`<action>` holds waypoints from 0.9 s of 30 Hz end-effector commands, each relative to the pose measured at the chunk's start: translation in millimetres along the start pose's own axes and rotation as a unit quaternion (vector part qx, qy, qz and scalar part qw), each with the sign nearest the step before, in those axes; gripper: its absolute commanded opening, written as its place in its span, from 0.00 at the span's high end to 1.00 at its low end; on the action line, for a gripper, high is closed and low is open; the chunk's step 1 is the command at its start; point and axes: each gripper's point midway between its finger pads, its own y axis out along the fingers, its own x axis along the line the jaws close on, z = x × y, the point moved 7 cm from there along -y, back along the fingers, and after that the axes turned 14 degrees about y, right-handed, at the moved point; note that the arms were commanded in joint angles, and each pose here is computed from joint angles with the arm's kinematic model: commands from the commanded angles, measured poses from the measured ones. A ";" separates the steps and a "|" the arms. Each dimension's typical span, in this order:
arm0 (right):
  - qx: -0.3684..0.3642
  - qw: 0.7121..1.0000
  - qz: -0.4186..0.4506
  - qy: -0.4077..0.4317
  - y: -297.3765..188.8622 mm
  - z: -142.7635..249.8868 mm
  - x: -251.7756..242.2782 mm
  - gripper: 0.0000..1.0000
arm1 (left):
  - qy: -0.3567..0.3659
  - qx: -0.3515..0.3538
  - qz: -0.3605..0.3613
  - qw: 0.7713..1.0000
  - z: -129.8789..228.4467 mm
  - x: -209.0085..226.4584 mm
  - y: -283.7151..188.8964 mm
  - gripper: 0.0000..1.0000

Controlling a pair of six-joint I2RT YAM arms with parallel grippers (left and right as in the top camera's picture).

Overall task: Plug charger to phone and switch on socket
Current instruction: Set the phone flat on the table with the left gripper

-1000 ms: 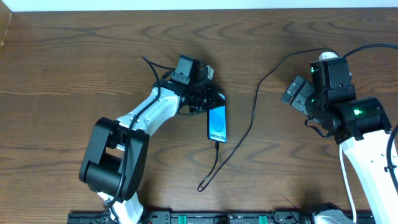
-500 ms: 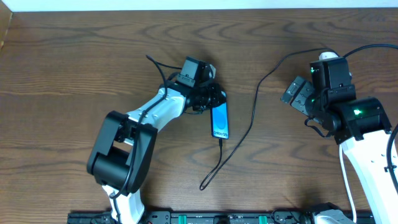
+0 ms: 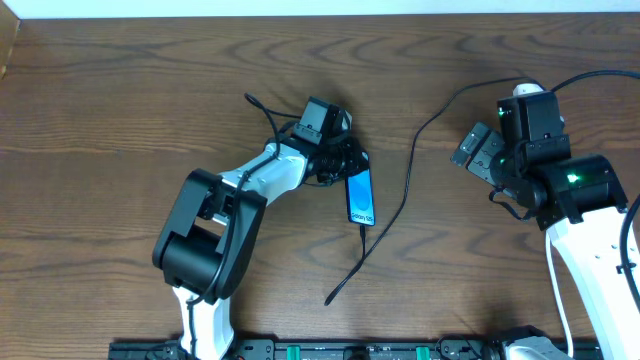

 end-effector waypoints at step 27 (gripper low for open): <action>-0.005 1.000 0.016 -0.007 5.6 -1.1 -2.9 0.01 | -0.007 0.000 -0.005 1.000 -1.5 9.8 12.5 0.51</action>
